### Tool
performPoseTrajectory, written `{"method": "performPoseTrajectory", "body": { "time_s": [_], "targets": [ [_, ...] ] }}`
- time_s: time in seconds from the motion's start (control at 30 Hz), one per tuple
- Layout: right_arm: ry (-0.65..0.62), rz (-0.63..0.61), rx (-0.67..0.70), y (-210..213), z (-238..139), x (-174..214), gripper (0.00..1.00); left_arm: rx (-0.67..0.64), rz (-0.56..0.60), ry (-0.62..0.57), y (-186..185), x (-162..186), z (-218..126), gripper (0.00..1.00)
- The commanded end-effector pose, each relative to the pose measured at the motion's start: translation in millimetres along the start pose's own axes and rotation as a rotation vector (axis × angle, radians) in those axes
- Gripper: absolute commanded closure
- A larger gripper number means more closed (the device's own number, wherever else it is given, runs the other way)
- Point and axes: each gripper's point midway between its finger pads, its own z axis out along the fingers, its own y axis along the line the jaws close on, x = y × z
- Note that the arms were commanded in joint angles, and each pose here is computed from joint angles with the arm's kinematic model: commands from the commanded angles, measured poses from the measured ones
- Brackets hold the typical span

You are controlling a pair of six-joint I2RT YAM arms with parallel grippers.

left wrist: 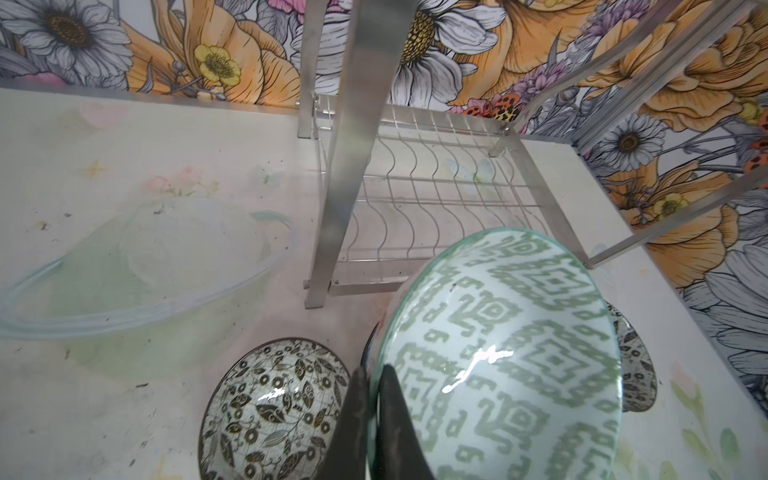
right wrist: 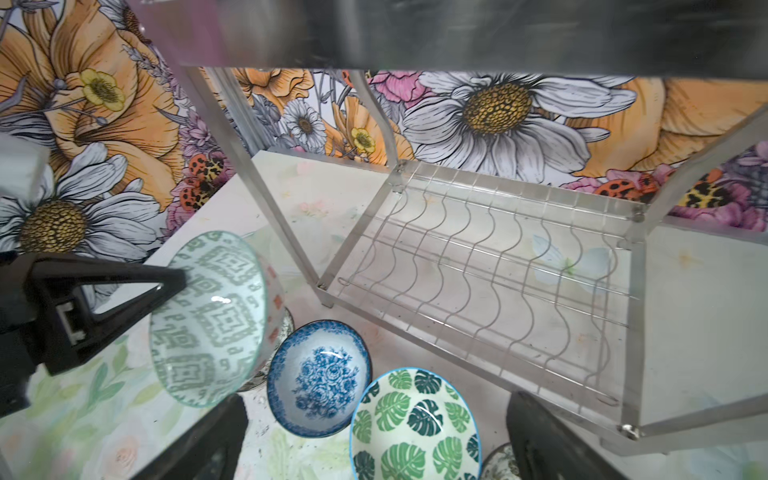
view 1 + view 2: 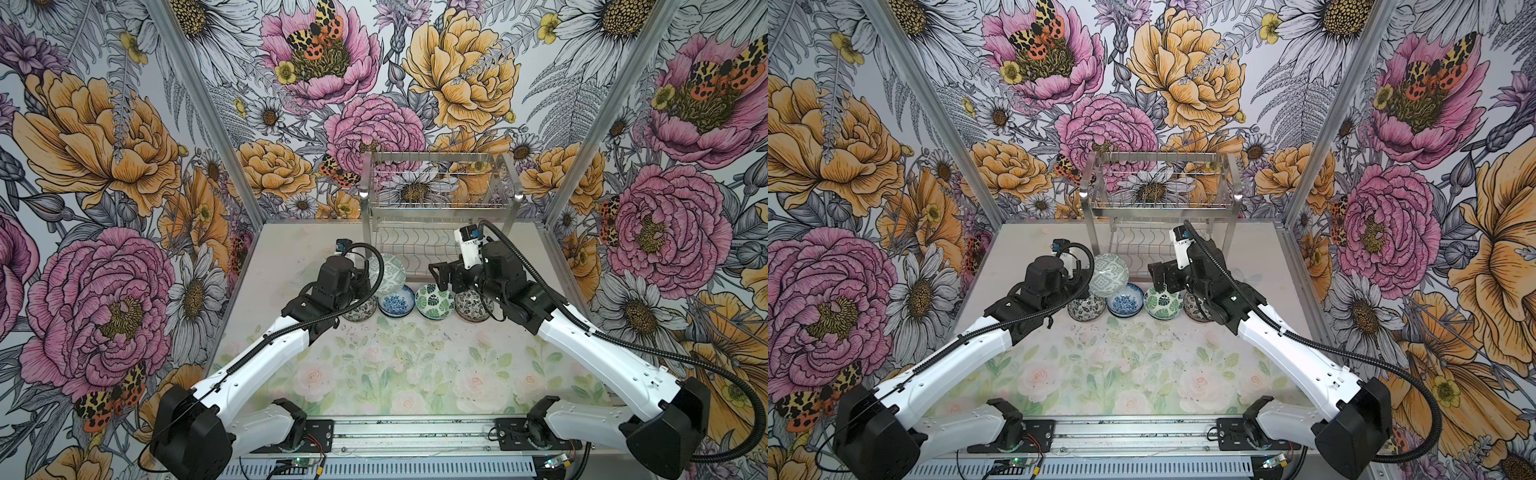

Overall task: Load the bowls into the dish rack
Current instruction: 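Lift the bowl with the left gripper while the right gripper grasps its rim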

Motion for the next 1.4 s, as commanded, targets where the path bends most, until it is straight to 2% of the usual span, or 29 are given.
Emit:
{"method": "performPoseTrajectory", "body": {
  "time_s": [0.0, 0.27, 0.57, 0.77, 0.97, 1.2, 1.37],
  "targets": [
    [-0.029, 0.064, -0.079, 22.7, 6.9, -12.6, 0.01, 0.099, -0.076, -0.127, -30.3, -30.9, 8.0, 1.00],
    [-0.007, 0.131, 0.016, 12.1, 35.3, 0.8, 0.15, 0.168, -0.053, -0.127, -63.1, -37.0, 28.0, 1.00],
    [0.035, 0.173, 0.095, -1.9, 62.3, 14.1, 0.40, 0.203, -0.043, -0.119, -77.2, -38.3, 33.8, 1.00],
    [0.024, 0.181, 0.110, -4.4, 64.0, 12.4, 0.58, 0.217, -0.039, -0.112, -83.7, -35.2, 32.7, 1.00],
    [0.016, 0.182, 0.116, -5.8, 65.7, 11.3, 0.68, 0.220, -0.031, -0.103, -86.8, -31.0, 32.6, 1.00],
    [-0.001, 0.174, 0.115, -5.2, 65.2, 5.4, 1.00, 0.216, -0.028, -0.101, -87.7, -28.8, 31.6, 1.00],
    [-0.025, 0.155, 0.133, -7.9, 59.3, -1.7, 1.00, 0.195, -0.024, -0.097, -81.5, -24.8, 27.2, 1.00]
  ]
}}
